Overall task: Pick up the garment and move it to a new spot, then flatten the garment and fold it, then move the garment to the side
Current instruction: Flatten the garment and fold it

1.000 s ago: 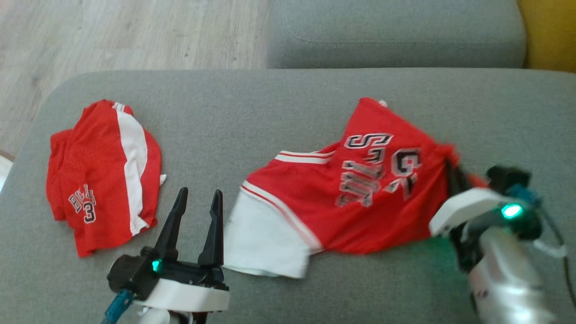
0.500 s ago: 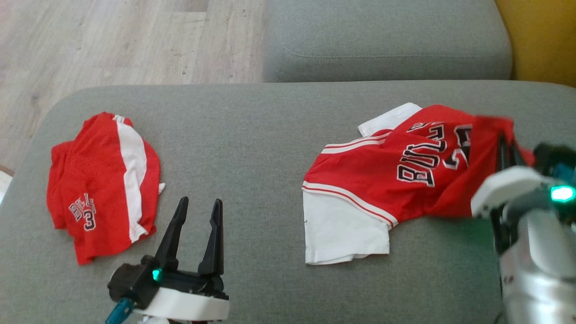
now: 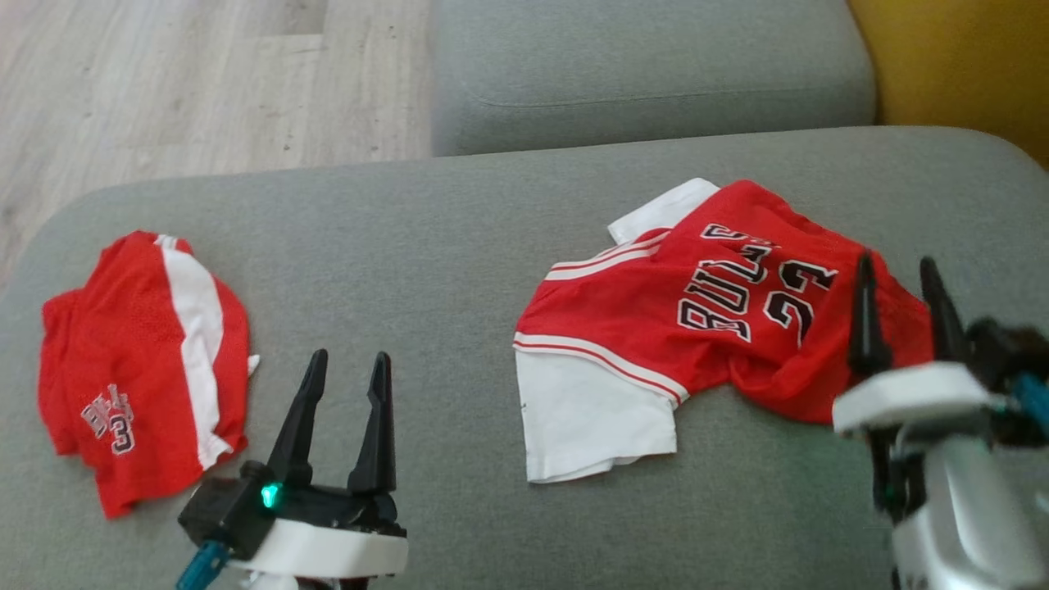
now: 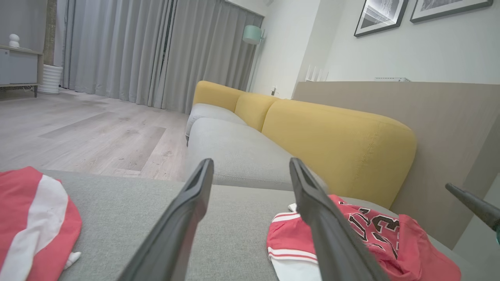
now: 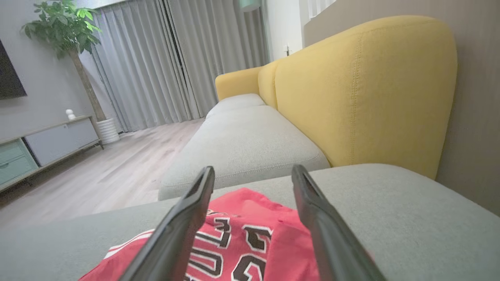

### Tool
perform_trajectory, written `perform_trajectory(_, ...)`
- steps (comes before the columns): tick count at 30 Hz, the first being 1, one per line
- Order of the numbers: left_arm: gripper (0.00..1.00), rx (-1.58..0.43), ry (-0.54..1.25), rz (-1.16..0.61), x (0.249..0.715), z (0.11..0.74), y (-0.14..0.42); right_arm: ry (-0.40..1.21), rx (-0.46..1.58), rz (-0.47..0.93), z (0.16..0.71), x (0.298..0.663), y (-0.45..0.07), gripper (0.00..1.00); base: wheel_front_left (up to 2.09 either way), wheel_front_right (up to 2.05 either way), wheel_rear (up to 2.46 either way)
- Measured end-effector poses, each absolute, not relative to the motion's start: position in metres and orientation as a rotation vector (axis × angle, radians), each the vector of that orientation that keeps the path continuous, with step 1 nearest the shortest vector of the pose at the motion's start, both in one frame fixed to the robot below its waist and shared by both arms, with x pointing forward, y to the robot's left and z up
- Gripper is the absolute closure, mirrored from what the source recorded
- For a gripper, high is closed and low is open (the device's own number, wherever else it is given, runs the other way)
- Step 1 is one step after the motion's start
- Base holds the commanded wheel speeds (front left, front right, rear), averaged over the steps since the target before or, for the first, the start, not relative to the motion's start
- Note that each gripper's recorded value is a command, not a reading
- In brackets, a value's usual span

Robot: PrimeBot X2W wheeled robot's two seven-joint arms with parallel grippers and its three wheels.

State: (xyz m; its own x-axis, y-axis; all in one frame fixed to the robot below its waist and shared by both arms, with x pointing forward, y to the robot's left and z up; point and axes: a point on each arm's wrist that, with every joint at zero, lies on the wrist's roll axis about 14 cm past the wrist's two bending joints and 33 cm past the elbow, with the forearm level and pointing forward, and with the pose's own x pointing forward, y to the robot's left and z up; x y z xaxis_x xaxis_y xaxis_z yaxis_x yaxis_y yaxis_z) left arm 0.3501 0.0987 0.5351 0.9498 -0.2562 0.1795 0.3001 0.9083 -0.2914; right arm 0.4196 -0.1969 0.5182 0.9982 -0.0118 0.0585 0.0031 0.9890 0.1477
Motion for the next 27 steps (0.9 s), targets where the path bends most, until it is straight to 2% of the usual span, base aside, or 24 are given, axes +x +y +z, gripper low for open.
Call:
perform_trajectory(10,0.0,-0.343,-0.119,-0.319,0.356,0.531,0.087,0.002,0.239,-0.01,0.478,0.35,-0.192,0.0,0.0,0.0,0.0)
perform_trajectory(21,0.0,-0.346,-0.1,-0.345,0.361,0.527,0.078,-0.053,0.22,-0.017,0.495,0.354,-0.197,0.0,0.0,0.0,0.0)
perform_trajectory(27,0.0,-0.346,-0.085,-0.344,0.362,0.522,0.077,0.017,0.163,-0.109,0.475,0.363,-0.228,0.0,0.0,0.0,0.0)
